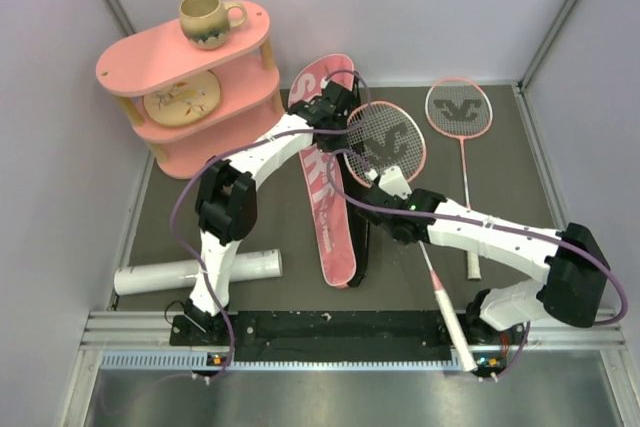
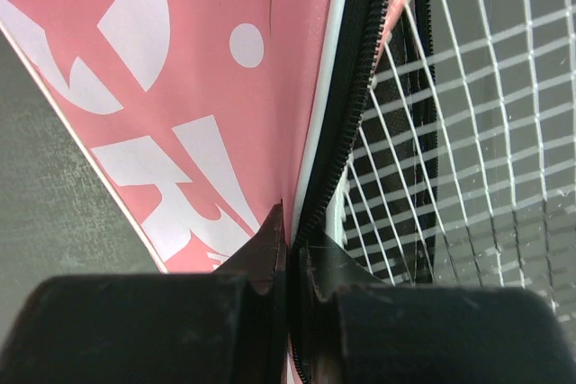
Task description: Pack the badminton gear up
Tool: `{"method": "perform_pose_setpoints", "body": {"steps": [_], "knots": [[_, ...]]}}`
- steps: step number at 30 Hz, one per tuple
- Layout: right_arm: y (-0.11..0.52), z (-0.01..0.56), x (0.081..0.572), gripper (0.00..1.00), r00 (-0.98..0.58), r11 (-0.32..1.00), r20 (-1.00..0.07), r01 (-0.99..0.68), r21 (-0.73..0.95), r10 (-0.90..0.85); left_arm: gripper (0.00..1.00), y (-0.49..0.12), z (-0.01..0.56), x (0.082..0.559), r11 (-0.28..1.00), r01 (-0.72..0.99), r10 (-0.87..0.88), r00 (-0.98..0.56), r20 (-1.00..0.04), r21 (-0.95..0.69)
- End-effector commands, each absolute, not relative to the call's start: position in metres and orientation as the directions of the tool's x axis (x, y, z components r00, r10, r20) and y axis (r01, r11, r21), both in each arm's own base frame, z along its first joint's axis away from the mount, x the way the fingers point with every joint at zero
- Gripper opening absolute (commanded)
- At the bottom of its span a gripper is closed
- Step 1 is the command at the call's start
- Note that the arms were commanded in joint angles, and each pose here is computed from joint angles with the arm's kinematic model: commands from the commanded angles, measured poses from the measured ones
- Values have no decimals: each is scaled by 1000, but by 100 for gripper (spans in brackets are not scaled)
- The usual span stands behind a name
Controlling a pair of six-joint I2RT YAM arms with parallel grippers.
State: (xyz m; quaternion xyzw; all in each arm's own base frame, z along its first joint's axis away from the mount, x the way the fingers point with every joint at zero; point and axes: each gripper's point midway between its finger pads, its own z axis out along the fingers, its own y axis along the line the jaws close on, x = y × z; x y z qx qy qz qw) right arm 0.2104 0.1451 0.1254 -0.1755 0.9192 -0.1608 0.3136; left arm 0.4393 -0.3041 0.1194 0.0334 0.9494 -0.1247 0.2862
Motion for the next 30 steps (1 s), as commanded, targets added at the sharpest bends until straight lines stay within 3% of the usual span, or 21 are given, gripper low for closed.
{"method": "perform_pose_setpoints", "body": {"steps": [1,6,14,22,30], "knots": [[161,139,218,0,-673,858,-556,-249,-450,-487,0,-308,181,441,961,154,-35,-752,-658,-228],[173,138,222,0,-662,858,-563,-271,-436,-495,0,-314,183,433,951,177,-32,-761,-648,-254],[259,167,237,0,-549,920,-784,-386,-70,-290,0,-362,206,400,769,364,-40,-793,-608,-525],[285,191,259,0,-524,887,-837,-447,113,-157,0,-368,212,375,609,494,-7,-779,-627,-621],[274,193,307,0,-493,940,-870,-290,182,17,0,-366,216,352,505,473,-31,-826,-563,-722]]}}
